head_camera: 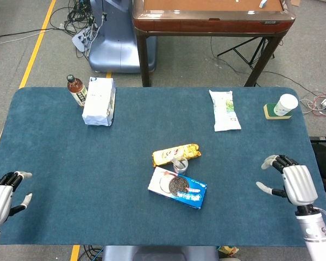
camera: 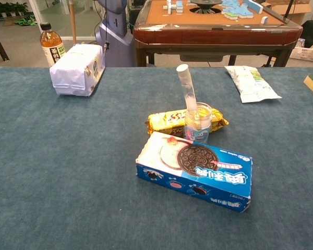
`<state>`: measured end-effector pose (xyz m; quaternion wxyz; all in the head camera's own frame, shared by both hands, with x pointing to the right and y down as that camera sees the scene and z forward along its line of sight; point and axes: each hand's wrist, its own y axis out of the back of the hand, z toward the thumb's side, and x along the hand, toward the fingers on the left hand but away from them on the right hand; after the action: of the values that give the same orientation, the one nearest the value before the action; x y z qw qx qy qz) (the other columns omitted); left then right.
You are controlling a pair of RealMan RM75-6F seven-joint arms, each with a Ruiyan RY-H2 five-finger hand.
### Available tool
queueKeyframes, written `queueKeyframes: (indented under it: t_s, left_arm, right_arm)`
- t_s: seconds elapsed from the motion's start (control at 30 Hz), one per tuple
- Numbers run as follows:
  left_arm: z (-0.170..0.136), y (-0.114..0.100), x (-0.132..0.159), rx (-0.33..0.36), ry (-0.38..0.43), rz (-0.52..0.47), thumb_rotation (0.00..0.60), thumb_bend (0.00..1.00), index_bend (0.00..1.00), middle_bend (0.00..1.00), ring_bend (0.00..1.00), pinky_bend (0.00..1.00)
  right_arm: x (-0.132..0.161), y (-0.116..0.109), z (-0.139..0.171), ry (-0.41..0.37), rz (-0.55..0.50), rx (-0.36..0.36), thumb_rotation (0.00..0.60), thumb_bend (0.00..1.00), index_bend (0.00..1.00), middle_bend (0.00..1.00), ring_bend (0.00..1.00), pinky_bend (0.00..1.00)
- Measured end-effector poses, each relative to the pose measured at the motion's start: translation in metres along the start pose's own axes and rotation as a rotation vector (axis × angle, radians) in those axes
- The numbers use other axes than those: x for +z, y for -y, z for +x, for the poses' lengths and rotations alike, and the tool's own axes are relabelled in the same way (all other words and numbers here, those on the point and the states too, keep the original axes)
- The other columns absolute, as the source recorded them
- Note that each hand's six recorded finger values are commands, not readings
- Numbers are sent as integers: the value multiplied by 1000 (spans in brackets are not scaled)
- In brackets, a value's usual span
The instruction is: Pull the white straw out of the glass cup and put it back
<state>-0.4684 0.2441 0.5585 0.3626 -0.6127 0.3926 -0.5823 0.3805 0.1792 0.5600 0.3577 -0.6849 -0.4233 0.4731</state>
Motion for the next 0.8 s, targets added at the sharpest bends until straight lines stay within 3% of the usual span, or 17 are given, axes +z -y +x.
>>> queueKeyframes:
  t_s: [0.3, 0.8]
  left_arm:
    - [-4, -1, 0, 2, -1, 1, 600, 340, 293, 314, 243, 398]
    - [-5, -3, 0, 10, 7, -11, 600, 339, 295, 314, 243, 398]
  right_arm:
    - [46, -1, -38, -99, -59, 52, 600, 29, 504, 273, 133, 258]
    - [101, 19, -91, -140, -133, 194, 600, 26, 504, 200, 51, 202]
